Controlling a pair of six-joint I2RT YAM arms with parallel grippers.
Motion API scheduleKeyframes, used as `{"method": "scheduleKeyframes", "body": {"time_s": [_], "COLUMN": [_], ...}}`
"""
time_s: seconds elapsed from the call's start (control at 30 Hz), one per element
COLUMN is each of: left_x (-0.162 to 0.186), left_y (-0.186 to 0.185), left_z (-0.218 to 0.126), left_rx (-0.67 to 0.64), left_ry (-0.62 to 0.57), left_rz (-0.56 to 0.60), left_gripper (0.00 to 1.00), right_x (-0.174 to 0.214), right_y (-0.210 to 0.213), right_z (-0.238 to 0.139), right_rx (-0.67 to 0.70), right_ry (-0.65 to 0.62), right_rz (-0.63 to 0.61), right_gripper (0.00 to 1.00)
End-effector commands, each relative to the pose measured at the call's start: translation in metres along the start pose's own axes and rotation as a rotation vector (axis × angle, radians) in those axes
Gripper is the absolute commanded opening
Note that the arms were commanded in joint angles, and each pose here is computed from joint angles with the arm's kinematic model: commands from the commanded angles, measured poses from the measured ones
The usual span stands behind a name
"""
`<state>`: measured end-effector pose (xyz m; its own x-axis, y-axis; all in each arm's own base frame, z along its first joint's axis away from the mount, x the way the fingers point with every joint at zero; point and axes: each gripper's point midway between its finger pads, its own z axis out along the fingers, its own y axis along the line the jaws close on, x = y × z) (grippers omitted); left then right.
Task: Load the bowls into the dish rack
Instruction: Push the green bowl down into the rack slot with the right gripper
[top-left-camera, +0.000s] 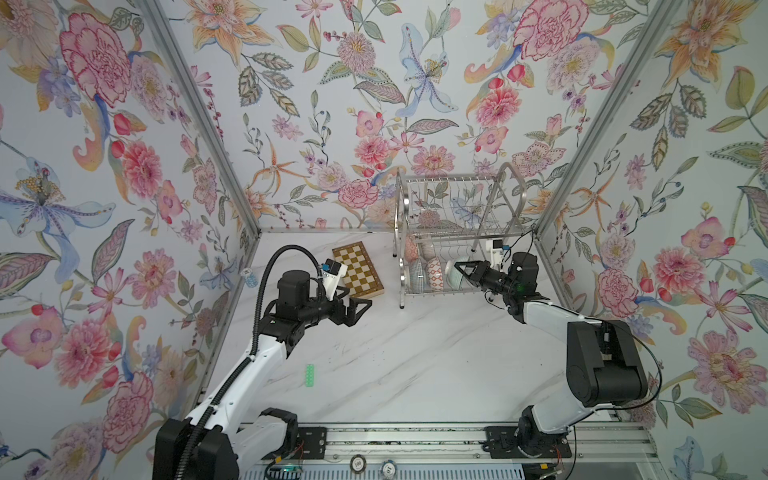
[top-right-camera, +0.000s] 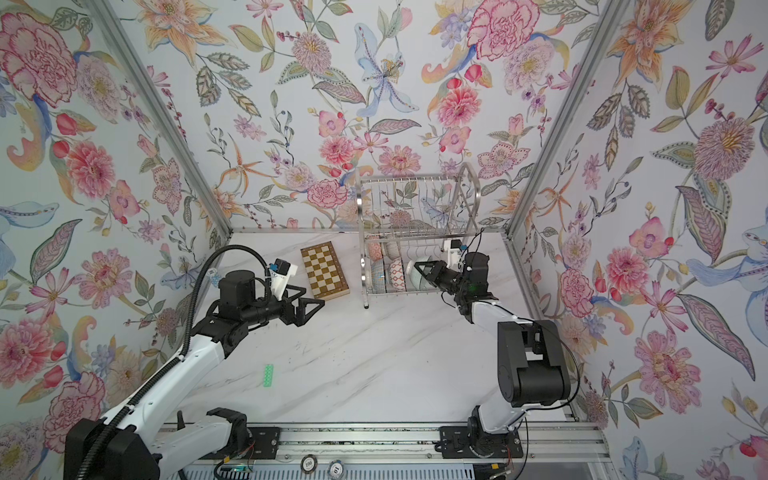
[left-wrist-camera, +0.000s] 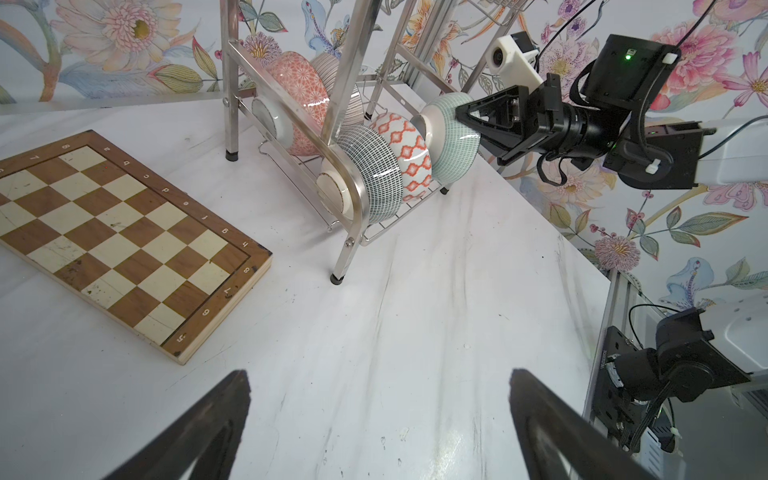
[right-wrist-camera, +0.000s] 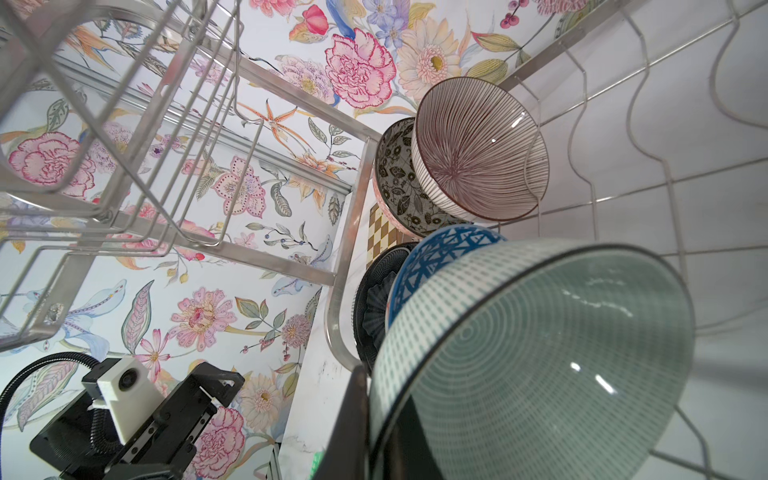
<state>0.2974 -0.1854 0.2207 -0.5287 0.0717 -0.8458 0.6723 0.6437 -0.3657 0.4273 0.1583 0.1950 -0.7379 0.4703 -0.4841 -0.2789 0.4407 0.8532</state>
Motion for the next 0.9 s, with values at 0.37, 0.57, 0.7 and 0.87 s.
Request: {"method": "scheduleKeyframes", "body": {"time_s": [0.37,0.57,0.7,0.87], "left_x": [0.007,0.008,0.009,0.011], "left_y": [-0.004,-0.004,-0.004,-0.005], "left_z": [0.001,0.002,0.003,0.003], "left_rx": [0.007,0.007,0.01,0.012], "left_ry": [0.023,0.031,0.035,0.041], "left_rz": [0.027,0.031,0.032,0.037], "left_gripper": [0.99,0.99,0.99,0.99], "right_x": [-0.019,-0.012,-0.012,-0.01], "right_y": [0.008,0.004,0.001,-0.005], "right_z": [0.013,0.016,0.016,0.019], "right_rx": [-0.07,-0.081,-0.098,-0.126], "right_ry": [-0.021,0.029,0.063,0.106], "right_rz": [-0.115,-0.164,-0.185,-0.194], "right_gripper": [0.0,0.0,0.0,0.01]}}
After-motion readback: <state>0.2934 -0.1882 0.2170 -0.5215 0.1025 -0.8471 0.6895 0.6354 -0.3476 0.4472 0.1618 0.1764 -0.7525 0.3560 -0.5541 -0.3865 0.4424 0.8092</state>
